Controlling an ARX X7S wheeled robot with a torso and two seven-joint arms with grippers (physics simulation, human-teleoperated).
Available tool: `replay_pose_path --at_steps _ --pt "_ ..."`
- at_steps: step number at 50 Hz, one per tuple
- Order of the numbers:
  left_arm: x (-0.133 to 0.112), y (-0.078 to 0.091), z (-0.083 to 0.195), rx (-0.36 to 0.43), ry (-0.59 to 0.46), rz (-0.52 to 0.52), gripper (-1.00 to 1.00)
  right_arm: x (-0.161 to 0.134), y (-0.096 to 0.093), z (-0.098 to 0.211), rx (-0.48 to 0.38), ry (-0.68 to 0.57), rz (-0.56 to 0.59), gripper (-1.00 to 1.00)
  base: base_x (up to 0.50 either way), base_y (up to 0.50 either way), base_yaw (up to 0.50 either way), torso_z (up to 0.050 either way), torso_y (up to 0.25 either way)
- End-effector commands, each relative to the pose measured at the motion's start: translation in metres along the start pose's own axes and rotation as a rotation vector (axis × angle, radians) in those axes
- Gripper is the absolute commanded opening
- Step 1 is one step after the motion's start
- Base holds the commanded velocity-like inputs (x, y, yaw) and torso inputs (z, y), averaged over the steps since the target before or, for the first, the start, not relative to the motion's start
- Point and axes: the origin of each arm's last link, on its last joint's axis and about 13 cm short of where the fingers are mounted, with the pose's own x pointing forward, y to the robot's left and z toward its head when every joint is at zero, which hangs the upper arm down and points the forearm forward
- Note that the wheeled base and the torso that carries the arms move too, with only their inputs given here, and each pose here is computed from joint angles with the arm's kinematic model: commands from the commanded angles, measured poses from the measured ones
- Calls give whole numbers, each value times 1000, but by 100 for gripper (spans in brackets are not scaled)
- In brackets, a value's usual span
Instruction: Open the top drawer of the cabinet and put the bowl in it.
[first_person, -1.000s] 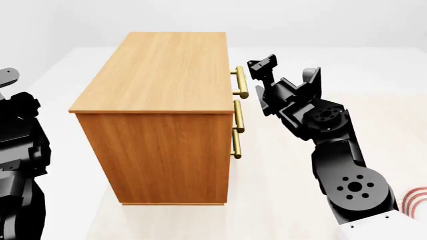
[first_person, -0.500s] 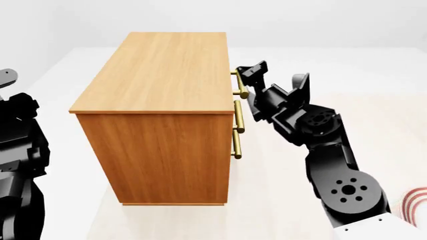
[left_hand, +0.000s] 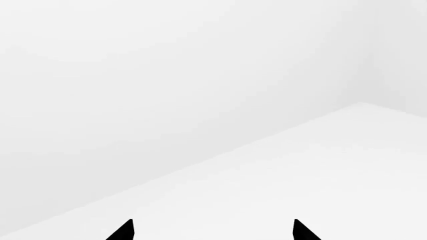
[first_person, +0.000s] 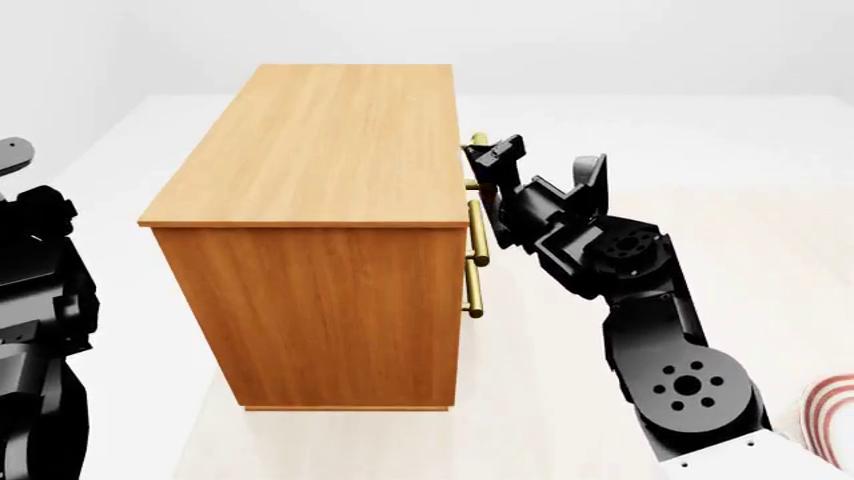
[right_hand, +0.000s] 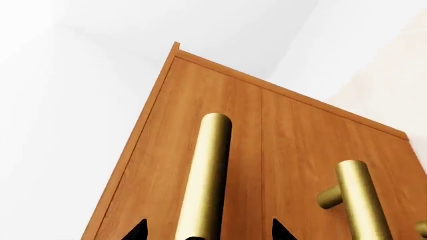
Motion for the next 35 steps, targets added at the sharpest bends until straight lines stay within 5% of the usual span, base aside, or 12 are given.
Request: replay_pose_path --at_steps 1,35 --pt "0 0 0 0 -1 1 100 0 -2 -2 4 6 -1 -100 0 0 0 0 0" --pt "0 0 1 -1 -3 6 100 -9 -5 16 15 -36 18 -100 0 0 0 0 0"
